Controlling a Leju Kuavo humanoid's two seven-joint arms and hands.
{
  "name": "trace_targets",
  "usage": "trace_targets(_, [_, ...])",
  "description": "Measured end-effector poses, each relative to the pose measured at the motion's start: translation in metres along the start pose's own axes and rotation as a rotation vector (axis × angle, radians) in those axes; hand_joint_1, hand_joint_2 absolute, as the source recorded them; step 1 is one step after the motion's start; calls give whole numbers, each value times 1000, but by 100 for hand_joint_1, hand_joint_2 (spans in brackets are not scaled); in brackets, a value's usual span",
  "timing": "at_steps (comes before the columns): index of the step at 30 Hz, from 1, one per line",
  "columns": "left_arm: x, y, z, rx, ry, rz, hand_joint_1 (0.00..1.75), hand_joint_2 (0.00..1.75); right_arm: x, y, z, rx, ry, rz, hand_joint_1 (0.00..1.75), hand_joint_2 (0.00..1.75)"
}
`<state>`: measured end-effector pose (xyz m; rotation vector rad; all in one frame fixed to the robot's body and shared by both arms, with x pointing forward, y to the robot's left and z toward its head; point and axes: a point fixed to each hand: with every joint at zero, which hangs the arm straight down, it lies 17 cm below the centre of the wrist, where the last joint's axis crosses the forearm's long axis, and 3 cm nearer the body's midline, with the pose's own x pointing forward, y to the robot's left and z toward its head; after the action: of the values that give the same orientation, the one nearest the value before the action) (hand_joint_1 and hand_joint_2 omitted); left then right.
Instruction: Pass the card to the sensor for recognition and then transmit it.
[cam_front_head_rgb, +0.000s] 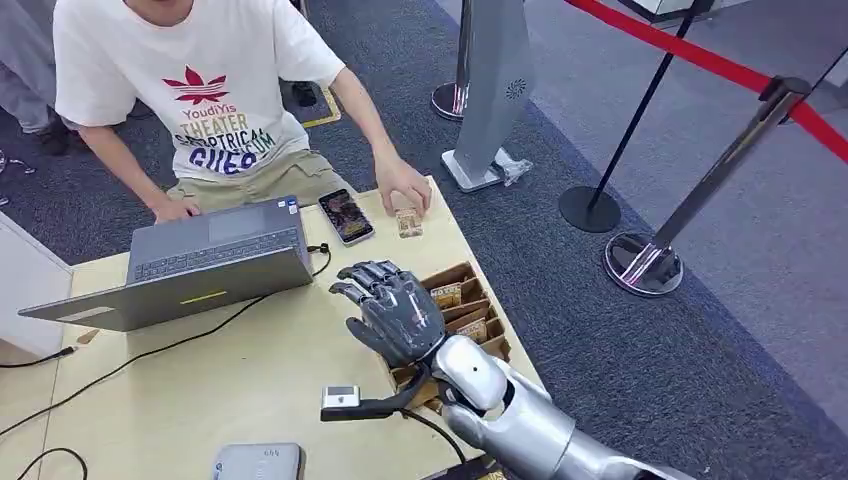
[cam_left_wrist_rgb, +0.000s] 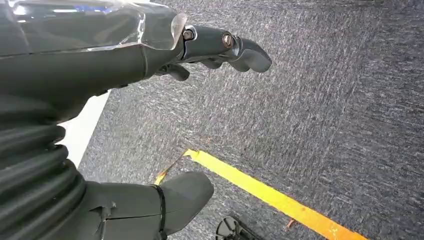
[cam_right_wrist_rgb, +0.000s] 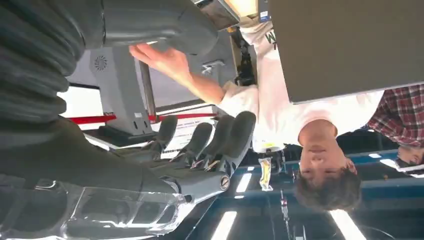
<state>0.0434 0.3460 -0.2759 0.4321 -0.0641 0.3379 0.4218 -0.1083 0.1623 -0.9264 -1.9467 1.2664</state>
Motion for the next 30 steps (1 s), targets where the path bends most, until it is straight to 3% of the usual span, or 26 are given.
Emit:
trace_targets(15, [1, 2, 0, 5, -2, -13, 0, 175, -21, 7, 31, 30, 102, 59, 70, 175])
trace_targets(30, [-2, 0, 1, 8, 13, 15, 0, 175, -28, 16, 40, 65, 106, 57, 87, 175])
